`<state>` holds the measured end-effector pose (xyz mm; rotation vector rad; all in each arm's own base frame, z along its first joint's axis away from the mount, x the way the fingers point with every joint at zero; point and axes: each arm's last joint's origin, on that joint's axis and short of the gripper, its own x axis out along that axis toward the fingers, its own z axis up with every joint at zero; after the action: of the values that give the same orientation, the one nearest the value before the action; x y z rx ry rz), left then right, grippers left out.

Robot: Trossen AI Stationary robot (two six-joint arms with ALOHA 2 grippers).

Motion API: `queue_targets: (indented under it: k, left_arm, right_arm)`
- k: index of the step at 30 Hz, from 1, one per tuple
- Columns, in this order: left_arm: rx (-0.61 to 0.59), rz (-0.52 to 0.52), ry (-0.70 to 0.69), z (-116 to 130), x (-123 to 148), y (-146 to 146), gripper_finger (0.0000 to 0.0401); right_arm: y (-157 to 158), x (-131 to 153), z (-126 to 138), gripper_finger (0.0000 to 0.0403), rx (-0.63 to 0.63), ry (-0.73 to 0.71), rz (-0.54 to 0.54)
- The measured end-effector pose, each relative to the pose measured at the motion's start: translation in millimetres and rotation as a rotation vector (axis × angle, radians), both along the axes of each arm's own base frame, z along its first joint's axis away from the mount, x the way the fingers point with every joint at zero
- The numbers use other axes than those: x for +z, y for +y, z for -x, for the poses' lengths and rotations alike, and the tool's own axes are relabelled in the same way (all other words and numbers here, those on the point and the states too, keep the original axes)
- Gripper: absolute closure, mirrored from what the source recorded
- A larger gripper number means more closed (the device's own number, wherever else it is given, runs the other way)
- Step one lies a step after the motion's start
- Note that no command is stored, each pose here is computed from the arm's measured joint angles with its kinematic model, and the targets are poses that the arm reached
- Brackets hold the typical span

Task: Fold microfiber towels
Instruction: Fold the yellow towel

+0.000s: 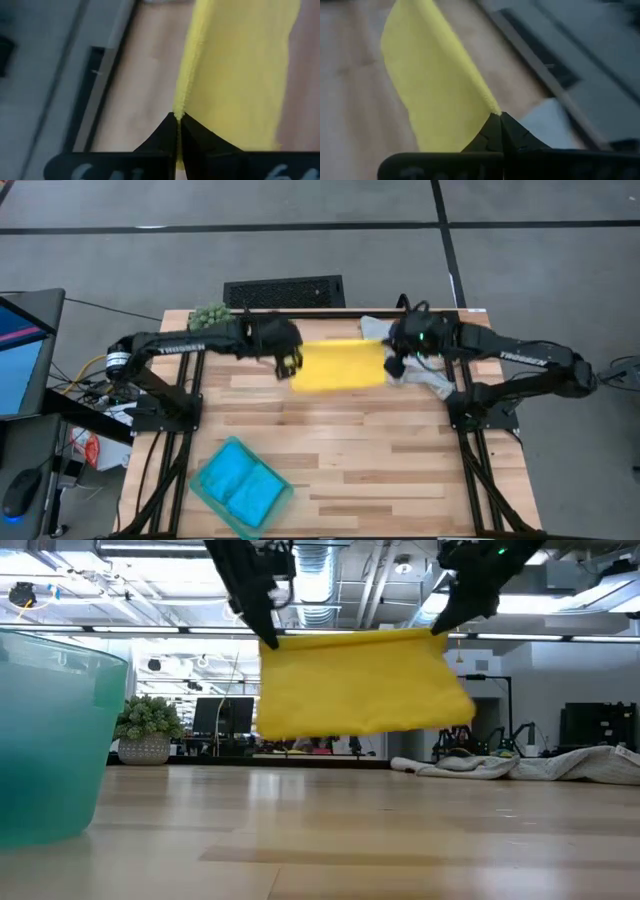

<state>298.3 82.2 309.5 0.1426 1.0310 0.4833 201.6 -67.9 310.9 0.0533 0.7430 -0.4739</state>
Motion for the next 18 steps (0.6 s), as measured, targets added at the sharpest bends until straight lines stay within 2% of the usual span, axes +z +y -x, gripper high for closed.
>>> queue_targets:
  k: [5, 8, 10, 13, 18]
  left_arm:
    - [0.094, -0.150, -0.025, 6, 6, 48, 0.0401]
    - [0.120, -0.174, -0.036, 12, 10, 60, 0.0401]
    - [0.128, -0.170, -0.020, 14, 9, 60, 0.0401]
    - [0.115, -0.111, 0.041, 16, -1, 48, 0.0401]
    - [0.074, 0.002, 0.107, 13, -41, 9, 0.0401]
  right_arm:
    - [-38, 6, -1, 0.0402, -0.143, -0.016, 0.049]
    - [-44, 7, -7, 0.0403, -0.159, -0.046, 0.067]
    - [-41, 4, -12, 0.0403, -0.141, -0.038, 0.068]
    - [-27, -4, -21, 0.0403, -0.092, -0.011, 0.053]
    - [11, -46, -28, 0.0403, -0.038, 0.050, -0.068]
